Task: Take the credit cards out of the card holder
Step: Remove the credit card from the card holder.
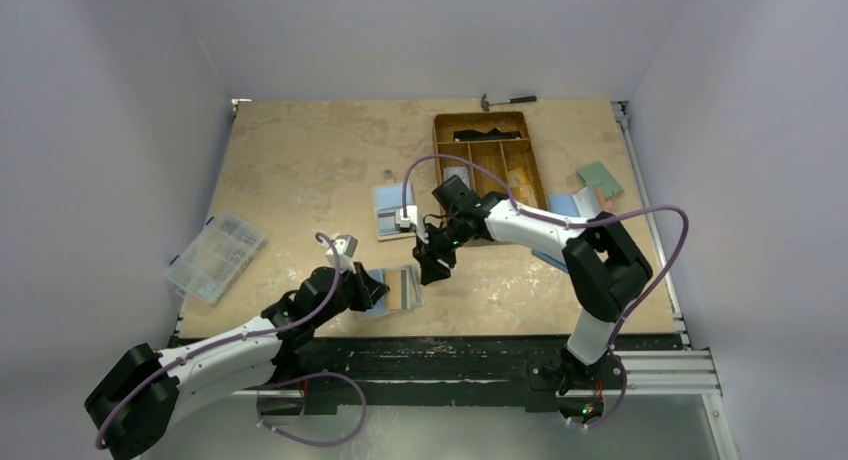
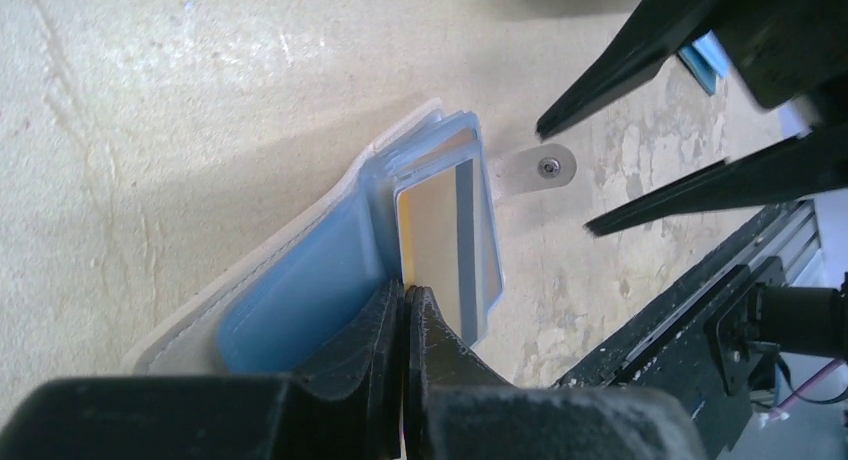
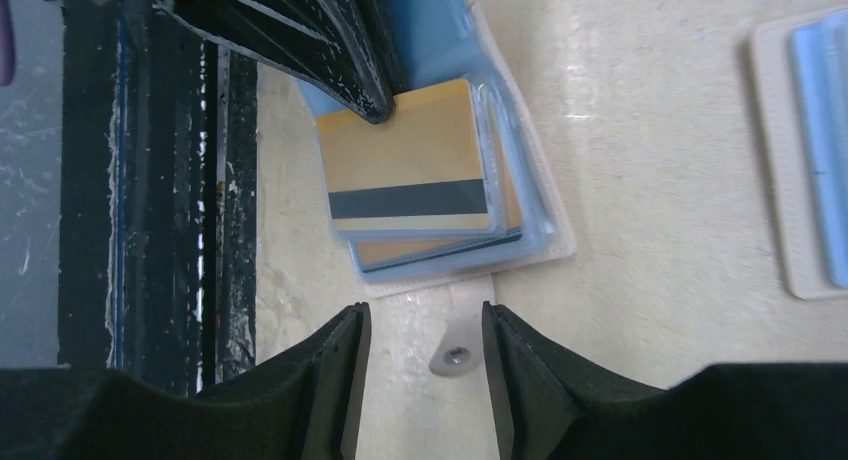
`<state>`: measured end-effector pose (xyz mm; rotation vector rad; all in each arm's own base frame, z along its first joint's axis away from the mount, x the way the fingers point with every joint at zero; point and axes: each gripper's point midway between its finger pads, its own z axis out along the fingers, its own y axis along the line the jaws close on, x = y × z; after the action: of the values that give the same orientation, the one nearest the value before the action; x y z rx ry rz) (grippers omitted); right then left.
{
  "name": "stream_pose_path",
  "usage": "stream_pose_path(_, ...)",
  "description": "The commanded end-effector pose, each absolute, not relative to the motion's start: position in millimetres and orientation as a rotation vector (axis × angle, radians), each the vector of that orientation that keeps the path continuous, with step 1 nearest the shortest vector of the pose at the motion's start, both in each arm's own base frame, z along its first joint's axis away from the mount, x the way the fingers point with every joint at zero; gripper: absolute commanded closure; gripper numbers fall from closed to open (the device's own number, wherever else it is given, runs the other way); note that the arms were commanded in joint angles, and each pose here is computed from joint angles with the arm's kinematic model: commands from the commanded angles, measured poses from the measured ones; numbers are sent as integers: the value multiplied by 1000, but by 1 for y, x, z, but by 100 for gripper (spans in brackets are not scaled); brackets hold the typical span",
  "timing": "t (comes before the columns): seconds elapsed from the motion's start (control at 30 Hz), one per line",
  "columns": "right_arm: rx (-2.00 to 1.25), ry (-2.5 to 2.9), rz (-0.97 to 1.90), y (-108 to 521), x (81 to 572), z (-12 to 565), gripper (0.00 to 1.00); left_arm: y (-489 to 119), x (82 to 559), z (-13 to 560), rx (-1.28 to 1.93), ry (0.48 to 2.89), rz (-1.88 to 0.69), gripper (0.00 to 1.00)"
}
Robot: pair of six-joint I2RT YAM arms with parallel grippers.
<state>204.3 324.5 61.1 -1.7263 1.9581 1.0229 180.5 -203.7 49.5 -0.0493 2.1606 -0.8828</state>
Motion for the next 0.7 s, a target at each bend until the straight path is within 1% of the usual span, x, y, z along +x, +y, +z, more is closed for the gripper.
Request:
stream_pose_path(0.0, -1725, 1757, 1059, 322, 214, 112, 45, -218, 186, 70, 154, 2114, -871, 100)
stream_pose_path(0.13, -1732, 1715, 1076, 311, 216, 118, 36, -233, 189, 86, 293, 2076, -894, 100)
stream_pose_path(0.27, -1747, 1703, 1087, 308, 214, 118, 30, -248, 190, 100, 420, 2032, -926, 100)
stream_pose_path(0.67, -1748, 1799, 1106, 304, 216, 96, 25, -266, 187, 121, 572, 1943, -983, 100)
